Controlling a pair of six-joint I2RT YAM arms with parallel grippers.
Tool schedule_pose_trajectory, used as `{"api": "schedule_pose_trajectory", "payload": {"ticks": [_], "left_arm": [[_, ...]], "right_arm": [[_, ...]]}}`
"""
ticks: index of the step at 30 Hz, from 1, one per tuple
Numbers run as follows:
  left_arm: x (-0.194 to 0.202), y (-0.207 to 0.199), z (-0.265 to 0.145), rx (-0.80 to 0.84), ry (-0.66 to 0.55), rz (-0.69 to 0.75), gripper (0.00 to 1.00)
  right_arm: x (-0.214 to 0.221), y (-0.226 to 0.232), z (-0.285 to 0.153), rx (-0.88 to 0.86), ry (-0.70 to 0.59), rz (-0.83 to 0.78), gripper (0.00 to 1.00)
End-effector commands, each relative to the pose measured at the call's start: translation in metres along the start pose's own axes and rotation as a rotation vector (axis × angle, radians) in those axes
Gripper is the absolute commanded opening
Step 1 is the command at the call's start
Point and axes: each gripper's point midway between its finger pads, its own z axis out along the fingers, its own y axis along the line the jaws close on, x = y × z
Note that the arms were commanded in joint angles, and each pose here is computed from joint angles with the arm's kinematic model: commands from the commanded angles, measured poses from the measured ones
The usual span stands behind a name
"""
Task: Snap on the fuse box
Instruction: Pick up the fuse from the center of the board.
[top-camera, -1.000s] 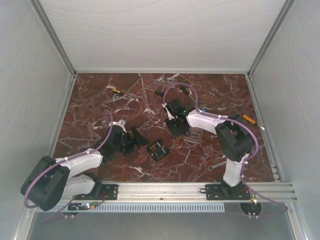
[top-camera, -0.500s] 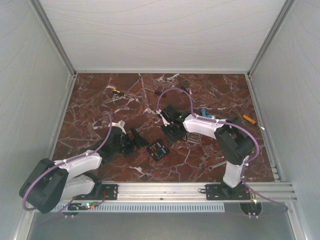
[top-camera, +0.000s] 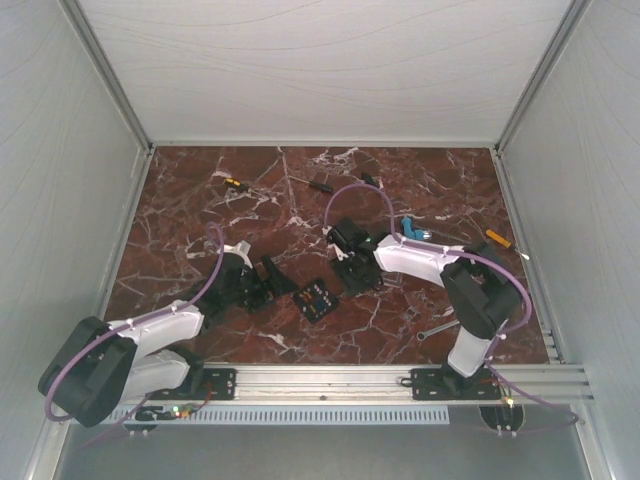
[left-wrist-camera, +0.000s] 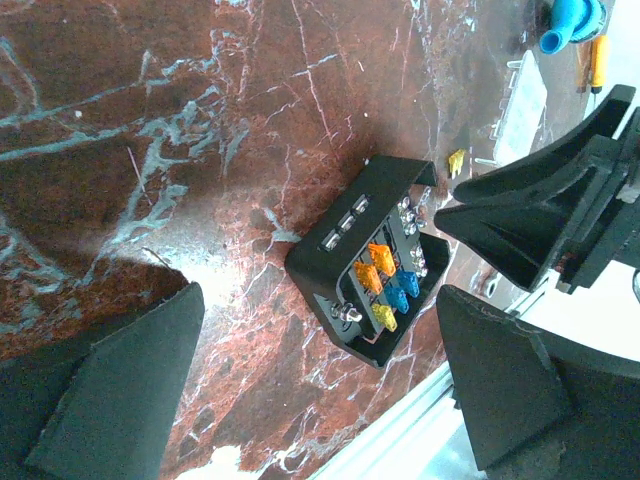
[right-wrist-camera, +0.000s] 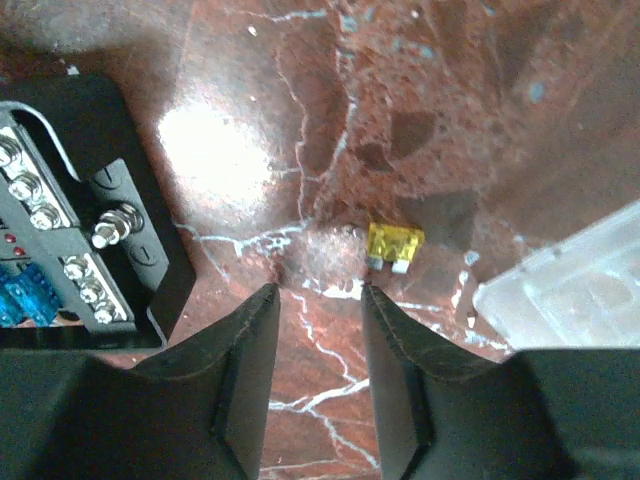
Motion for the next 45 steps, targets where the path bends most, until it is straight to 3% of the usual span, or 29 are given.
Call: {"api": "schedule_pose_trajectory", "payload": {"ticks": [1,4,10,28,45], "left_arm": [[-0.006,-0.012,-0.001,0.042,-0.017,0.007,0.99],[-0.006,-0.011,-0.001,0.04,-0.017,0.008,0.99],[-0.006,-0.01,0.0,0.038,-0.015,0.011,0.99],[-0.007,-0.011,0.004,0.034,-0.005,0.023,1.0],[-0.005,-0.014,0.003,0.057,0.004,0.02,0.99]], "right_arm": [[-0.008,-0.003,-0.027,0.016,-0.055,0.063,0.4],[-0.017,-0.014,-0.033,0.056,-0.087,0.083,0.44],[-0.023,-0.032,-0.021,0.095,-0.04,0.078,0.42],[-0.016,-0.032,0.006,0.098,0.083,0.091,0.31],[-0.011,-0.03,0.022,0.142,0.076,0.114,0.17]]}}
